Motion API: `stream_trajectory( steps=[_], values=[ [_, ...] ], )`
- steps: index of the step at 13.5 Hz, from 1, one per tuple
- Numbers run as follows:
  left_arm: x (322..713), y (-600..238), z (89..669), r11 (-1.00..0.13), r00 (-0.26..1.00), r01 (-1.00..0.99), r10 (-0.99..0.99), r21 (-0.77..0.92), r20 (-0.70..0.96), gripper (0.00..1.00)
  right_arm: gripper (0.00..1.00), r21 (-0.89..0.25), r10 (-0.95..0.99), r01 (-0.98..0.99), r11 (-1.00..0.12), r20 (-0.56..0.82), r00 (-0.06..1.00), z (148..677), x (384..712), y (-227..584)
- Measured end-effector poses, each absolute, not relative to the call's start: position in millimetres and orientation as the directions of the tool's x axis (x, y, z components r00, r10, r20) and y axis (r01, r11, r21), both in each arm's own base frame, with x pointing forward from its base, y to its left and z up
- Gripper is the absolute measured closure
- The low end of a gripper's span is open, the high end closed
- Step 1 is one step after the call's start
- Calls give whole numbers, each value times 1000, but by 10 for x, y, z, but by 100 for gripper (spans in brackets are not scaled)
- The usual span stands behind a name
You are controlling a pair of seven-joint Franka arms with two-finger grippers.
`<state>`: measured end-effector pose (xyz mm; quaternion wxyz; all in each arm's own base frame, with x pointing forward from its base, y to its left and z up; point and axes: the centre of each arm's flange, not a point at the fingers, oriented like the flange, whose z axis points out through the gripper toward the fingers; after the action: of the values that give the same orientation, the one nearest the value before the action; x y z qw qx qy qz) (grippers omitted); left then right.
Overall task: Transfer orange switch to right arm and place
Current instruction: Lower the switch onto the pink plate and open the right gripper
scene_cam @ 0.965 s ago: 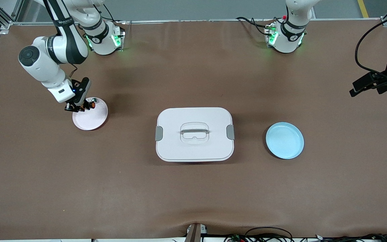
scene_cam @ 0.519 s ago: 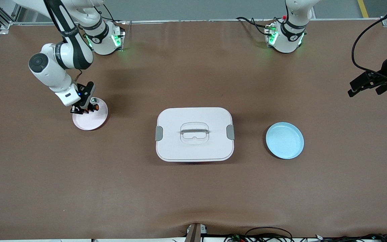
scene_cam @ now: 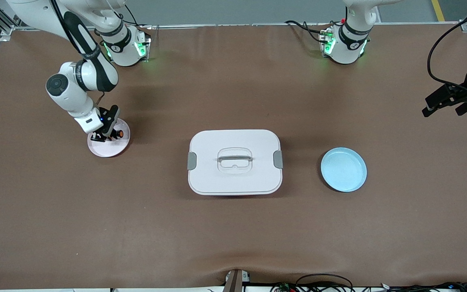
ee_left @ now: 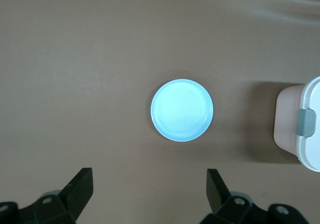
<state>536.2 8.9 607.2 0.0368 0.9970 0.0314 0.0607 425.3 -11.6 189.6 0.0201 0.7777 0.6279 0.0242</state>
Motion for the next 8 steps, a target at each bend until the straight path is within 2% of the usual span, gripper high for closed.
stream_trajectory(
  steps=[8],
  values=[
    [5487,66,6338,-998,980,37,44,43,192,0,58,62,976,974,-219,10,219,1780,4235,-227]
  ],
)
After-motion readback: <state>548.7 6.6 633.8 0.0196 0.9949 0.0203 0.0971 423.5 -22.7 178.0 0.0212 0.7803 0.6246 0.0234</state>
